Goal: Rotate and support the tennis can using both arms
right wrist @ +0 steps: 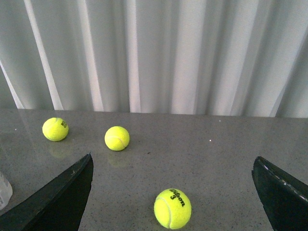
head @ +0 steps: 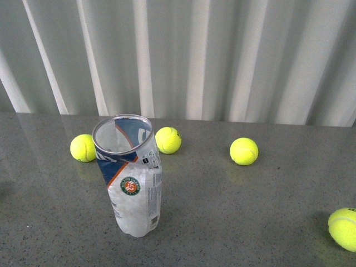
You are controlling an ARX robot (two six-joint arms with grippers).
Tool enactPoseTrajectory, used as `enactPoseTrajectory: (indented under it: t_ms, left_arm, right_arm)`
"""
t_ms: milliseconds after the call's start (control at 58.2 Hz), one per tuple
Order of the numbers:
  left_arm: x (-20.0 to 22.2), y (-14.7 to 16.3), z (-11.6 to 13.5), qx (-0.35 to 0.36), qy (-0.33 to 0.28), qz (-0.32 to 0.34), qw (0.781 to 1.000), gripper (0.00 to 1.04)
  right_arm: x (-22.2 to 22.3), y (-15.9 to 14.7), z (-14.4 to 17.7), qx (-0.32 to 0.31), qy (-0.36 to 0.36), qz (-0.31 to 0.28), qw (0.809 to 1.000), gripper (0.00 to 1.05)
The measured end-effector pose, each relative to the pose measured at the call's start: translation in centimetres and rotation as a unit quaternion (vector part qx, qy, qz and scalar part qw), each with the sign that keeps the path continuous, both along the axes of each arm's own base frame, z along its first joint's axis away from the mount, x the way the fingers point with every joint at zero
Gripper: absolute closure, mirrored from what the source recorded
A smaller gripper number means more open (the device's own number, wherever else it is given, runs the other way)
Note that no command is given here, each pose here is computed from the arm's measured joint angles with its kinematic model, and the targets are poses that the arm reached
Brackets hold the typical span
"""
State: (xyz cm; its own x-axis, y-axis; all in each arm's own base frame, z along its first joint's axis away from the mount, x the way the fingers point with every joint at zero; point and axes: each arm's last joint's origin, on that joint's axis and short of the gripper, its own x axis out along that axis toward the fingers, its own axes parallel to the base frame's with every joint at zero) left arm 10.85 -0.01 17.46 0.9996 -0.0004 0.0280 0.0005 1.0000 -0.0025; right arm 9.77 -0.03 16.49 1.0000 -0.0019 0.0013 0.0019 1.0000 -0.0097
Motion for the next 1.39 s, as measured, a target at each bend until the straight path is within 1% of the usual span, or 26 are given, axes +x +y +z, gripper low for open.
enactPoseTrajectory:
  t_ms: [69,138,223,533,567,688,739,791,911,946,963,1049,1083,1152,1393]
  left_arm:
    - [-0.3,0.0,-0.1,0.0,0.001,0.0,1.0,1.01]
    - [-0.9,0.0,-0.5,0.0,0.018,0.0,1.0,1.01]
    - [-1.2,0.0,-0.3,0.0,0.002,-0.001,1.0,1.01]
    - [-1.2,0.0,-0.3,0.0,0.003,0.0,1.0,1.0]
    - [-1.2,0.0,-0.3,0.0,0.003,0.0,1.0,0.95]
    - [-1.2,0.0,-0.3,0.0,0.003,0.0,1.0,0.72]
    - [-1.2,0.0,-0.3,0.0,0.003,0.0,1.0,0.65]
    - [-1.2,0.0,-0.3,0.0,0.003,0.0,1.0,0.54]
    - [-1.2,0.0,-0.3,0.0,0.003,0.0,1.0,0.35]
    - [-1.2,0.0,-0.3,0.0,0.003,0.0,1.0,0.28]
    - [-1.2,0.0,-0.3,0.0,0.003,0.0,1.0,0.26]
    - [-1.2,0.0,-0.3,0.0,0.003,0.0,1.0,0.1]
    - [-1.2,0.0,-0.3,0.0,0.003,0.0,1.0,0.06]
    - [-1.2,0.0,-0.3,0.0,0.003,0.0,1.0,0.08]
    - [-1.2,0.0,-0.3,0.0,0.003,0.0,1.0,0.07]
  right_arm:
    - [0.0,0.0,0.0,0.0,0.0,0.0,1.0,0.07]
    - [0.0,0.0,0.0,0.0,0.0,0.0,1.0,0.07]
    - [0.0,0.0,0.0,0.0,0.0,0.0,1.0,0.07]
    - [0.0,0.0,0.0,0.0,0.0,0.0,1.0,0.07]
    - [0.0,0.0,0.0,0.0,0.0,0.0,1.0,0.07]
    - [0.0,0.0,0.0,0.0,0.0,0.0,1.0,0.07]
    - [0.0,0.0,0.0,0.0,0.0,0.0,1.0,0.07]
    - [0.0,0.0,0.0,0.0,0.0,0.0,1.0,0.07]
    - [0.0,0.0,0.0,0.0,0.0,0.0,1.0,0.07]
    - [0.0,0.0,0.0,0.0,0.0,0.0,1.0,0.07]
    - [0.0,0.0,0.0,0.0,0.0,0.0,1.0,0.07]
    - [0.0,0.0,0.0,0.0,0.0,0.0,1.0,0.07]
    - [0.0,0.0,0.0,0.0,0.0,0.0,1.0,0.07]
    - [0.0,0.0,0.0,0.0,0.0,0.0,1.0,0.07]
    - [0.0,0.0,0.0,0.0,0.0,0.0,1.0,0.07]
